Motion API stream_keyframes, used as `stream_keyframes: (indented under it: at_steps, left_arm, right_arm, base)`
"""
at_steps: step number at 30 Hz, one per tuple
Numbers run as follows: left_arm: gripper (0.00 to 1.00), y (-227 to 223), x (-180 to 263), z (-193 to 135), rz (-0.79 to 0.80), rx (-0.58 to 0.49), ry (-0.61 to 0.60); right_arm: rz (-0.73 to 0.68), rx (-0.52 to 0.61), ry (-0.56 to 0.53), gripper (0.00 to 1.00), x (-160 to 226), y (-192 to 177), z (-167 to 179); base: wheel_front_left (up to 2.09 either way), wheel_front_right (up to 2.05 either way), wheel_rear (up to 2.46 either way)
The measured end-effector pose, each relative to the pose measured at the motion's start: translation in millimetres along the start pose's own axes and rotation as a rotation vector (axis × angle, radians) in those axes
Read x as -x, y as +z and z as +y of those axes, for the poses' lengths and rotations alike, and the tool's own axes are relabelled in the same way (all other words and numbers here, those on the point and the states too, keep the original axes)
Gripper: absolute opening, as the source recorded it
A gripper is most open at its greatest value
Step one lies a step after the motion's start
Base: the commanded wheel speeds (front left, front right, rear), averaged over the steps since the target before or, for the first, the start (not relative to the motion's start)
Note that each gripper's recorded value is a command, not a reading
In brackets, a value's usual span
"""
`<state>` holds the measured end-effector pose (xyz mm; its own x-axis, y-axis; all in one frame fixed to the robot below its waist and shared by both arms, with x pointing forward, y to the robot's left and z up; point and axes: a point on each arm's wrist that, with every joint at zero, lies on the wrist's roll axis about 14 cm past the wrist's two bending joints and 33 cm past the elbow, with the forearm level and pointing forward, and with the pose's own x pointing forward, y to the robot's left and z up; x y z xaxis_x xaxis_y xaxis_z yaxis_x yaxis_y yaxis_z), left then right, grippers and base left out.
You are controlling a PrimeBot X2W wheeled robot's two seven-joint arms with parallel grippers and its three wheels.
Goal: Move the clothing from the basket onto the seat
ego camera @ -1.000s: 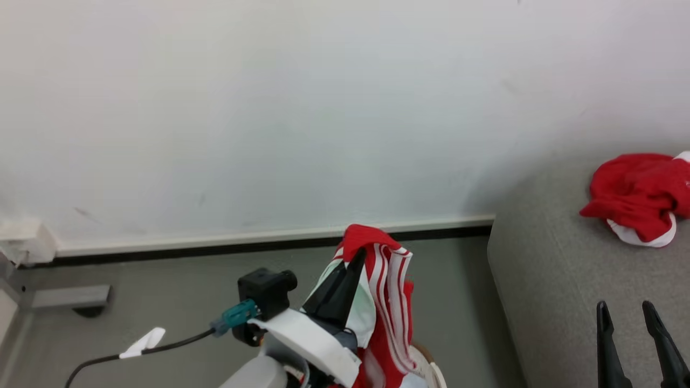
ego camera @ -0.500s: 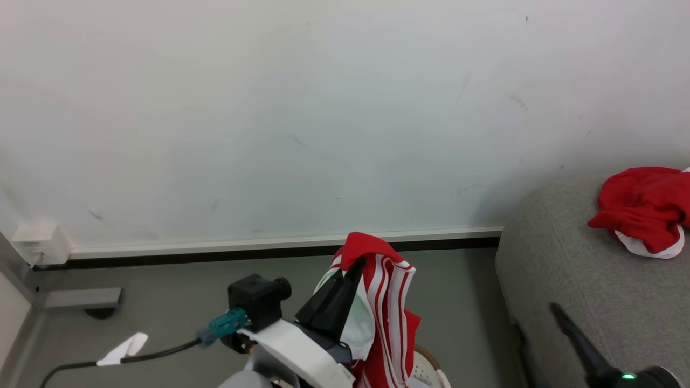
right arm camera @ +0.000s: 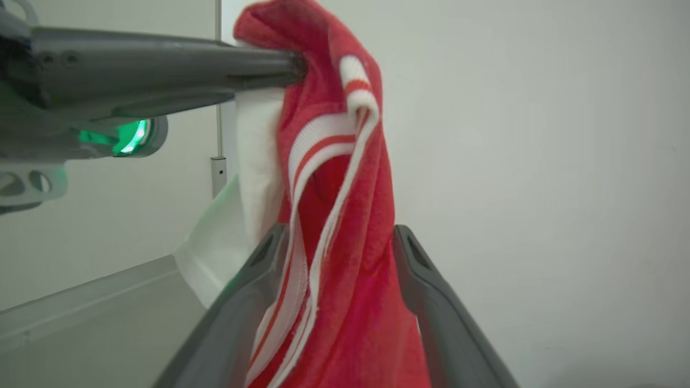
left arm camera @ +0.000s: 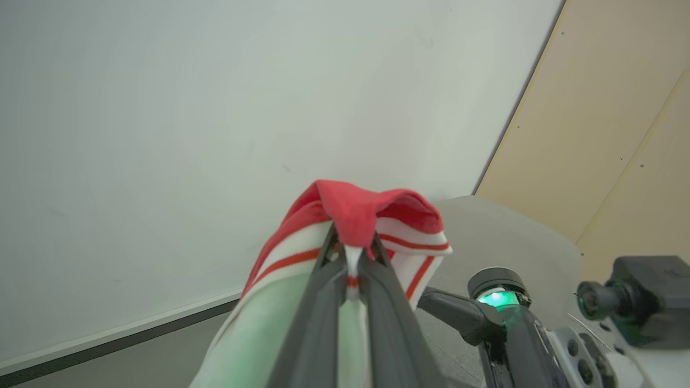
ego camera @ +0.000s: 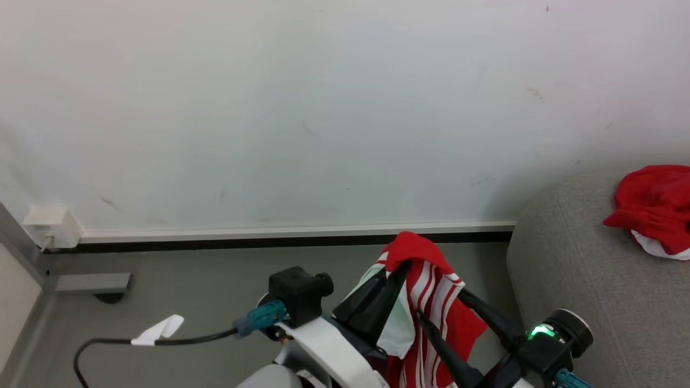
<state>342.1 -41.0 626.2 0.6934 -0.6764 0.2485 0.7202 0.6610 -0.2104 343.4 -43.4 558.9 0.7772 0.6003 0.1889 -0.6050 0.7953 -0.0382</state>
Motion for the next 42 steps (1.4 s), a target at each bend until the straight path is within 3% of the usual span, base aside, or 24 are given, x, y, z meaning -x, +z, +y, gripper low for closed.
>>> stream_keyframes:
  at_steps: [7, 8, 9, 10, 16, 17, 18, 19, 29, 42]
  left_arm:
    - [0.00, -2, -2, -20, 0.013, 0.020, -0.065]
    - [0.00, -3, -2, -22, 0.016, 0.023, -0.071]
    - [0.00, -3, -2, -23, 0.018, 0.025, -0.074]
    - [0.00, -5, -1, -23, 0.024, 0.023, -0.073]
    - [0.00, -16, -1, -12, 0.045, 0.016, -0.038]
    - [0.33, -18, -1, -10, 0.044, 0.009, -0.029]
    - [0.91, -20, -2, -8, 0.047, 0.005, -0.024]
    - [1.00, -23, -3, -6, 0.050, 0.003, -0.019]
    - [1.00, -60, -19, -10, 0.124, 0.028, -0.061]
    - [1.00, -94, -81, -29, 0.139, 0.076, -0.251]
  right_arm:
    - [0.064, -0.003, 0.045, 1.00, -15, -19, 8]
    - [0.072, -0.016, 0.050, 0.90, -17, -22, 10]
    - [0.077, -0.026, 0.052, 0.10, -18, -23, 11]
    - [0.077, -0.047, 0.053, 0.00, -21, -23, 12]
    - [0.078, -0.099, 0.033, 0.00, -24, -23, 4]
    - [0.077, -0.098, 0.020, 0.00, -23, -23, 0]
    - [0.071, -0.099, 0.005, 0.00, -23, -21, -6]
    - [0.062, -0.098, -0.012, 0.00, -22, -18, -12]
    - [-0.018, -0.044, -0.217, 0.00, 10, 12, -88]
    - [-0.033, 0.053, -0.489, 0.00, 52, 23, -188]
  base:
    - [0.00, 0.00, 0.00]
    - [0.00, 0.00, 0.00]
    - [0.00, 0.00, 0.00]
    - [0.00, 0.00, 0.00]
    - [0.00, 0.00, 0.00]
    - [0.00, 0.00, 0.00]
    - [0.00, 0.00, 0.00]
    - [0.00, 0.00, 0.00]
    - [0.00, 0.00, 0.00]
    - [0.00, 0.00, 0.00]
